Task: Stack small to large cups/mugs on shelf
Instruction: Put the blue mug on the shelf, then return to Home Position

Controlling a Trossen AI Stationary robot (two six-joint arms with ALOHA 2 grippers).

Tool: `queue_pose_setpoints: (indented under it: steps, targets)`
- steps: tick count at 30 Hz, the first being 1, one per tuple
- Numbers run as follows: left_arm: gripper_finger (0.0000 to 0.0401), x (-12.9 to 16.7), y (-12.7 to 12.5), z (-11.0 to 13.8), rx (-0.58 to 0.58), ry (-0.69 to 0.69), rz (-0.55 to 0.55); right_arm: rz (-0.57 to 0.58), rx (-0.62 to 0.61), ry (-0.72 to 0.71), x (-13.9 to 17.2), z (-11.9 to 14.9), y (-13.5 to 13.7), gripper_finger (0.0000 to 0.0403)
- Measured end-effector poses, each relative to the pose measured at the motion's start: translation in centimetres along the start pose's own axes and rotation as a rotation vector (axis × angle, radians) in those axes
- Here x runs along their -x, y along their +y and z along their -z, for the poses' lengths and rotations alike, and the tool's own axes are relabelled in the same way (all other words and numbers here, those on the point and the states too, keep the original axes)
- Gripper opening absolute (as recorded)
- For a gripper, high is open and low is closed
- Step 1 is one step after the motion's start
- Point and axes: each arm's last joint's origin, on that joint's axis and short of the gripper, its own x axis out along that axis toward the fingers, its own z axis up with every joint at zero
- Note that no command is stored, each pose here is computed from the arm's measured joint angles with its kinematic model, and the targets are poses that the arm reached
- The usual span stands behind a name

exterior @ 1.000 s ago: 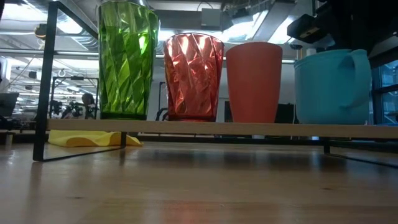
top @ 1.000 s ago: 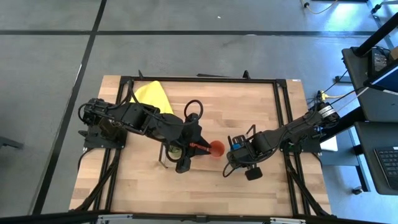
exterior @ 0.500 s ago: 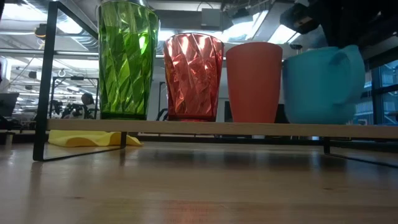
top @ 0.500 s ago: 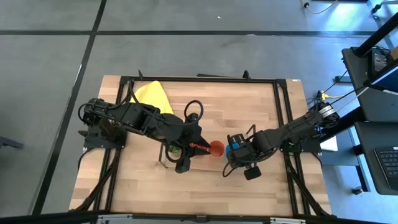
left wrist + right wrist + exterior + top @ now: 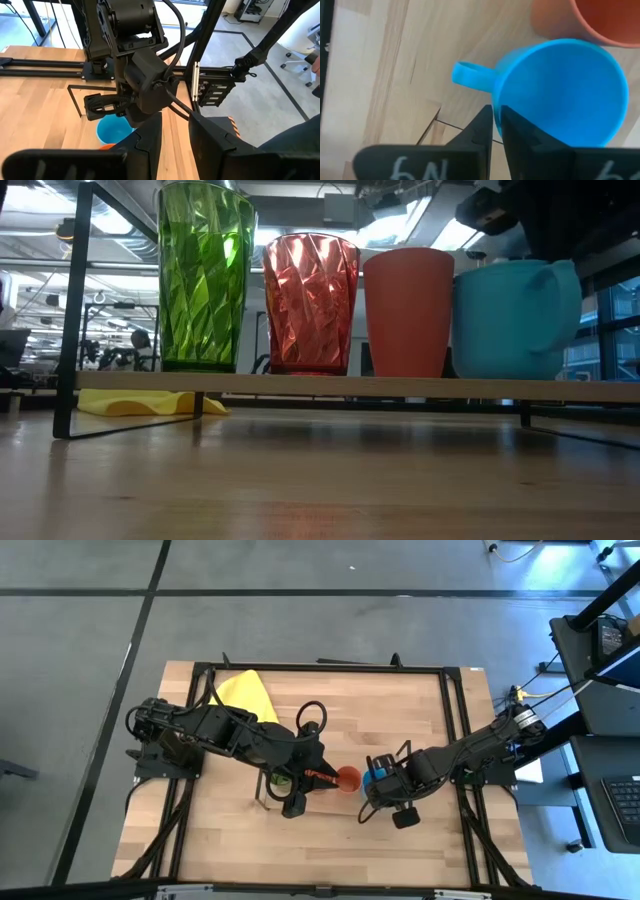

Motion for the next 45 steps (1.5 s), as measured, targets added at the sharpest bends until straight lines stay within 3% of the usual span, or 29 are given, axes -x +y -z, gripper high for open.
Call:
queue_pose_setpoints:
  steps: [4,8,14,16,20,22,25,27,32,35,40,45]
  targets:
    - [0.0092,0.0,0.0,0.0,0.000,0.000,0.001,-0.008,-0.030,-0.040,1.2,-0.3,0.0,0.0039]
    - [0.0092,0.0,-0.1,0.0,-0.011,-0.002,0.003,0.034,-0.037,-0.167,4.3,-1.7,-0.1,0.0039]
    - [0.0092,0.0,-0.1,-0.3,0.002,-0.034,-0.003,0.178,-0.090,-0.445,11.8,-3.5,-0.6,0.0039]
    - [0.0092,0.0,-0.3,-0.4,0.024,-0.043,0.011,0.174,-0.127,-0.535,14.8,-3.6,-0.8,0.0040]
    - [0.0092,0.2,-1.4,-0.1,0.024,-0.022,0.097,0.038,-0.155,-0.729,20.7,-3.0,-0.7,0.0040]
    - [0.0092,0.3,-2.1,0.0,0.095,-0.014,0.158,-0.054,-0.174,-0.818,23.0,-2.5,-0.6,0.0040]
    - [0.0092,0.5,-2.8,-0.1,0.173,-0.009,0.232,-0.228,-0.300,-0.914,25.7,-1.9,-0.2,0.0040]
    - [0.0092,0.9,-3.2,-0.2,0.156,-0.008,0.277,-0.293,-0.279,-0.970,27.0,-1.6,0.3,0.0040]
    - [0.0092,3.0,-4.2,-0.7,0.036,-0.047,0.395,-0.416,-0.066,-0.987,28.1,-0.9,2.2,0.0040]
    - [0.0092,4.3,-4.5,-0.9,-0.019,-0.079,0.427,-0.463,-0.036,-0.959,27.5,-1.2,3.0,0.0040]
    - [0.0092,6.4,-5.6,-0.8,-0.134,-0.184,0.448,-0.460,0.027,-0.916,24.3,-2.9,4.4,0.0039]
    - [0.0092,4.4,-6.1,1.4,-0.167,-0.262,0.510,-0.503,0.079,-0.924,20.5,-3.8,5.0,0.0039]
